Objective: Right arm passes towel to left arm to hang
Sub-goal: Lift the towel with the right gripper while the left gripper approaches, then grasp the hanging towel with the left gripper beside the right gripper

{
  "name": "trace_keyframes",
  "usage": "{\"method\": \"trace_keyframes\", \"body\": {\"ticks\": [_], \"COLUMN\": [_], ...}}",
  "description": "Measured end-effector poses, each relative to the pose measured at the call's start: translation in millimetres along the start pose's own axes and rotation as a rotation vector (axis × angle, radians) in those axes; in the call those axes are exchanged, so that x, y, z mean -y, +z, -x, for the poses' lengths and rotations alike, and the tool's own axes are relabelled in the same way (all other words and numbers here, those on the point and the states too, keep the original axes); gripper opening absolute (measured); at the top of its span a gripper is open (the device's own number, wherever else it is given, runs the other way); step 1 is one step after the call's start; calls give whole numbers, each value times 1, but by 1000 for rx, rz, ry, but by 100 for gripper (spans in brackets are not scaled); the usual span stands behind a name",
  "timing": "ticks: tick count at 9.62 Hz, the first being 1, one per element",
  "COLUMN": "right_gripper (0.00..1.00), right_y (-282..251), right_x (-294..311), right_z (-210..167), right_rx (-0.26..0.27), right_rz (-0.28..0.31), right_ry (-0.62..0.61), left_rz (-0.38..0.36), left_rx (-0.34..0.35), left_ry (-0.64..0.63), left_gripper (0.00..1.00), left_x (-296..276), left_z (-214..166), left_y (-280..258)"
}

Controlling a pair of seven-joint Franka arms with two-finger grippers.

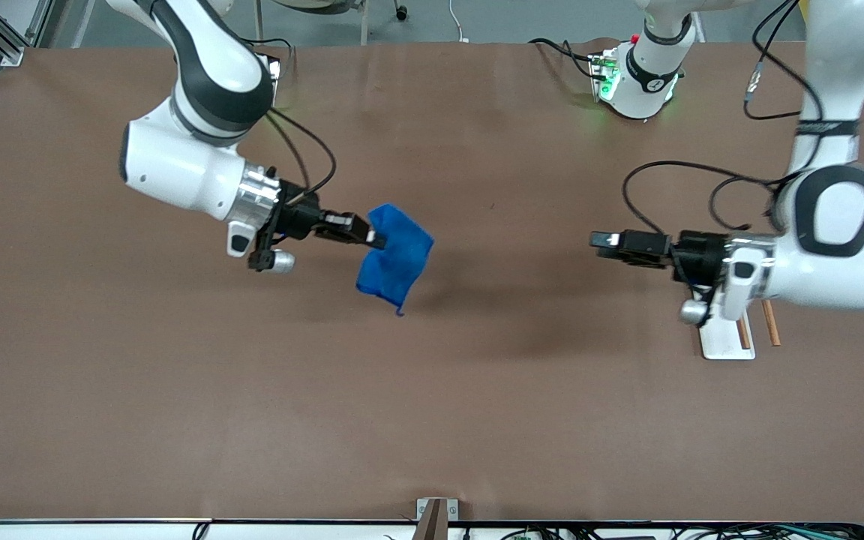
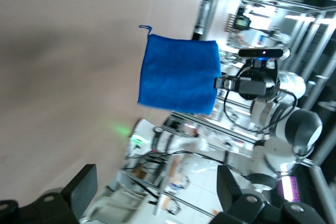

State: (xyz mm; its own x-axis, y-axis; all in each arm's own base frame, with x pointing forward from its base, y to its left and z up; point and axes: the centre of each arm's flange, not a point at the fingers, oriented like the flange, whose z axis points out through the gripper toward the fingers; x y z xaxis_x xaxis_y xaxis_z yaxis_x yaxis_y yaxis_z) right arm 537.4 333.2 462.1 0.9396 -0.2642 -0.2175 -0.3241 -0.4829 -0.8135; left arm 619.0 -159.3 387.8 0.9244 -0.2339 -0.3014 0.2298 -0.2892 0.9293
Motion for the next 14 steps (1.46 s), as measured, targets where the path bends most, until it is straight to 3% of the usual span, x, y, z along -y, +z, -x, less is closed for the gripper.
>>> {"method": "trace_keyframes", "body": {"ticks": [4, 6, 9, 11, 14], "right_gripper": [5, 5, 5, 5, 5], "right_y": [5, 18, 33, 33, 33], "right_x": [37, 52, 62, 63, 64], "right_z": [21, 29, 32, 29, 29], "right_rx": [52, 55, 51, 51, 51], "right_rz": [-224, -288, -315, -320, -322], "right_ry": [170, 220, 239, 242, 242], "left_rz": [334, 456, 548, 569, 578], "left_rx": [92, 102, 121, 135, 127], "left_ry": [-78, -126, -166, -221, -227], "left_gripper": [100, 100, 100, 96, 76], "left_x": [51, 59, 53, 47, 38], "left_z": [-25, -28, -27, -28, -33], "left_y": [99, 127, 151, 150, 134]}}
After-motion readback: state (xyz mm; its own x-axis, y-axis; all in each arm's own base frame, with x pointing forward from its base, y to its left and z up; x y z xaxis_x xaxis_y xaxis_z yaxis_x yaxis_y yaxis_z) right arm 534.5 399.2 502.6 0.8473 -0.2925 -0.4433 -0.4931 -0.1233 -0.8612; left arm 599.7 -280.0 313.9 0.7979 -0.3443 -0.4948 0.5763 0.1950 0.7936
